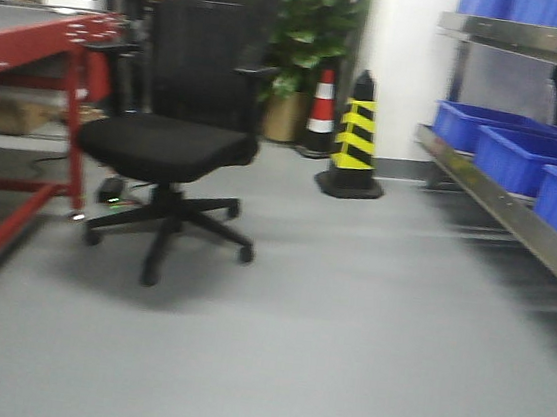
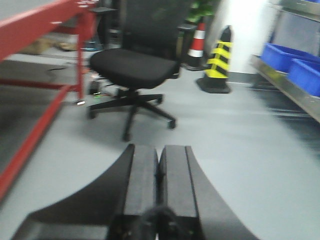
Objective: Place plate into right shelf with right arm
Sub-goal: 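Drive away from the table holding the plate in the right gripper, then drive up to the steel shelf with blue bins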
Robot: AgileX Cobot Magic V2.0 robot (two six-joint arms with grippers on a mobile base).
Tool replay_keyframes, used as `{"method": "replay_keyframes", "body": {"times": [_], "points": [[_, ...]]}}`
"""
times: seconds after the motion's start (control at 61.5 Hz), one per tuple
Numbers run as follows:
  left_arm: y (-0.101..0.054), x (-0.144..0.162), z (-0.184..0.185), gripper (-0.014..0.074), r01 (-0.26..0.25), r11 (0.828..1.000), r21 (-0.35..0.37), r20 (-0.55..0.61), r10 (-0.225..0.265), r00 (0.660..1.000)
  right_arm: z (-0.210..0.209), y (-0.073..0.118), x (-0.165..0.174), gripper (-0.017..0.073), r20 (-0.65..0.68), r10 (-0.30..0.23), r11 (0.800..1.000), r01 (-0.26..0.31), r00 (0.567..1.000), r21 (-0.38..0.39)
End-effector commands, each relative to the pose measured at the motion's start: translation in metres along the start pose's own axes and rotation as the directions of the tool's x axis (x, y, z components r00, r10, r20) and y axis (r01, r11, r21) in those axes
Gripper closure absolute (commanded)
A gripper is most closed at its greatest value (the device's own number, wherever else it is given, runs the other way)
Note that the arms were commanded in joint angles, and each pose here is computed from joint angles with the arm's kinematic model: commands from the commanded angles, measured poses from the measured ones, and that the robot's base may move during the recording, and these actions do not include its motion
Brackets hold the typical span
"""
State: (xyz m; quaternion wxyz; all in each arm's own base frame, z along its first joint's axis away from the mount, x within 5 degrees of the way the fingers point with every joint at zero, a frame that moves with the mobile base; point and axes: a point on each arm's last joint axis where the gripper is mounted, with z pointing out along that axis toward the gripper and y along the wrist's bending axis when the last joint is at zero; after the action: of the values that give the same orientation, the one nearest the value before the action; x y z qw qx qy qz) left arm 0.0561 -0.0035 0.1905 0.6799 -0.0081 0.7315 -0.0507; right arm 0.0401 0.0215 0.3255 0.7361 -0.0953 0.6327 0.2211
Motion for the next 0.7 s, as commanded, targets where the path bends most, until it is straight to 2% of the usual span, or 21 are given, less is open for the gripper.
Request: {"method": "replay_keyframes", "body": {"times": [0.0, 0.683], "points": [[-0.0008, -0.0045, 0.0, 0.064, 0.007, 1.0, 0.015, 0.077, -0.009, 0.997, 0.0011, -0.0001, -0.017, 0.0488, 0.104, -0.002, 1.0, 0.0, 0.995, 0.014], [-0.0008, -0.0045, 0.0, 0.064, 0.007, 1.0, 0.015, 0.077, -0.009, 0.997, 0.0011, -0.0001, -0.017, 0.0488, 0.104, -0.002, 1.0, 0.0, 0.995, 0.014]]}}
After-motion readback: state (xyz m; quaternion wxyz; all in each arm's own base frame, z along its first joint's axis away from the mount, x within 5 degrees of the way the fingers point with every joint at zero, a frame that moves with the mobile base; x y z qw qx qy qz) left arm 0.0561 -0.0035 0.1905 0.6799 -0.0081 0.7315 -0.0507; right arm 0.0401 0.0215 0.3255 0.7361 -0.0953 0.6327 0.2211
